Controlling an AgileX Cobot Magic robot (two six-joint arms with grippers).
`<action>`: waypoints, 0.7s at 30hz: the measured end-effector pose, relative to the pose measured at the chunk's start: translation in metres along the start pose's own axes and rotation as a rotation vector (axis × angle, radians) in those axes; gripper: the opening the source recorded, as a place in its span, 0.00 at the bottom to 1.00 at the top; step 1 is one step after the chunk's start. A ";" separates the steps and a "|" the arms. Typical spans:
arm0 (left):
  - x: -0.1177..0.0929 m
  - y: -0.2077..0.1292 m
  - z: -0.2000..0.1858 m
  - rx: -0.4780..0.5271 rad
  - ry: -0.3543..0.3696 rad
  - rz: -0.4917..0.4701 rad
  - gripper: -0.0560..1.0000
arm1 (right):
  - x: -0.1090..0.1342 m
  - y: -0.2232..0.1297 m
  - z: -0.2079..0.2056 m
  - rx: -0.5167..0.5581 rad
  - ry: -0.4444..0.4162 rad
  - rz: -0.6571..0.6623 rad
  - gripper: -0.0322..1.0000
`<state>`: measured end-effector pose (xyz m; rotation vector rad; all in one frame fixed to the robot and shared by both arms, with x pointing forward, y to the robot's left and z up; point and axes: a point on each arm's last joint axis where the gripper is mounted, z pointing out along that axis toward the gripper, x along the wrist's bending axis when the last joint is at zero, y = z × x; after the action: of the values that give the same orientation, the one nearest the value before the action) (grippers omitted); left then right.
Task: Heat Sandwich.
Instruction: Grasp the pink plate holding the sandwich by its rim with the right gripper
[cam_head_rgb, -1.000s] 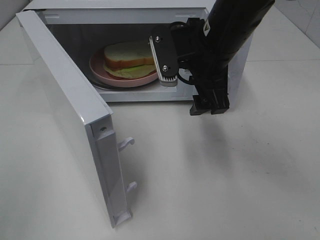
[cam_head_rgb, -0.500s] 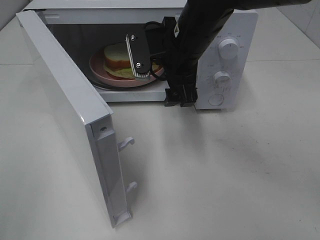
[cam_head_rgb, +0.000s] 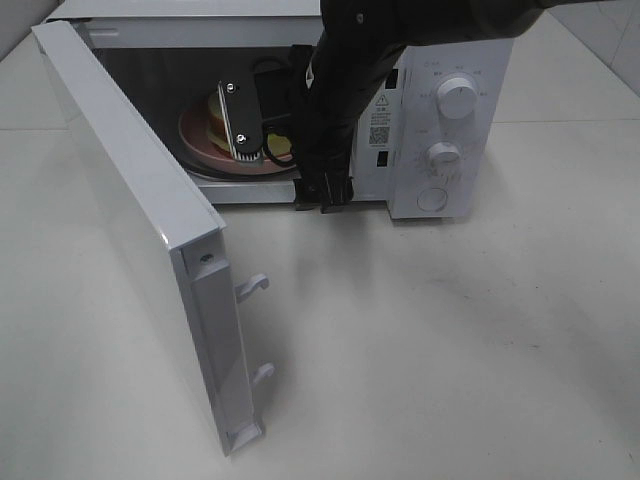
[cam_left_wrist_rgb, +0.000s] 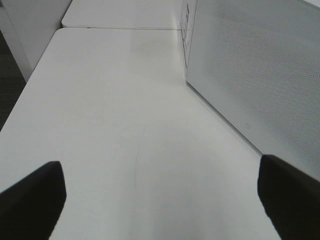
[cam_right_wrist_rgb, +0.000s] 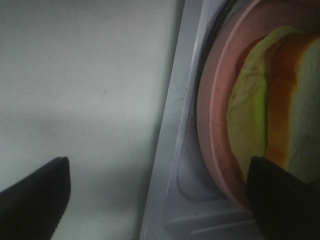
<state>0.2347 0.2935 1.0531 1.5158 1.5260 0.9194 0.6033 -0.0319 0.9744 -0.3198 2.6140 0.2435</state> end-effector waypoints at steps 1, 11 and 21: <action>0.000 0.000 0.000 0.000 0.000 0.000 0.98 | -0.003 0.002 0.006 -0.001 -0.003 0.000 0.91; 0.000 0.000 0.000 0.000 0.000 0.000 0.98 | -0.019 0.013 0.036 -0.031 -0.032 0.027 0.90; 0.000 0.000 0.000 0.000 0.000 0.000 0.98 | -0.029 0.019 0.066 -0.026 -0.027 0.049 0.88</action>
<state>0.2347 0.2935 1.0531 1.5158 1.5260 0.9194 0.6527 0.0070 0.9336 -0.2595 2.5957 0.2965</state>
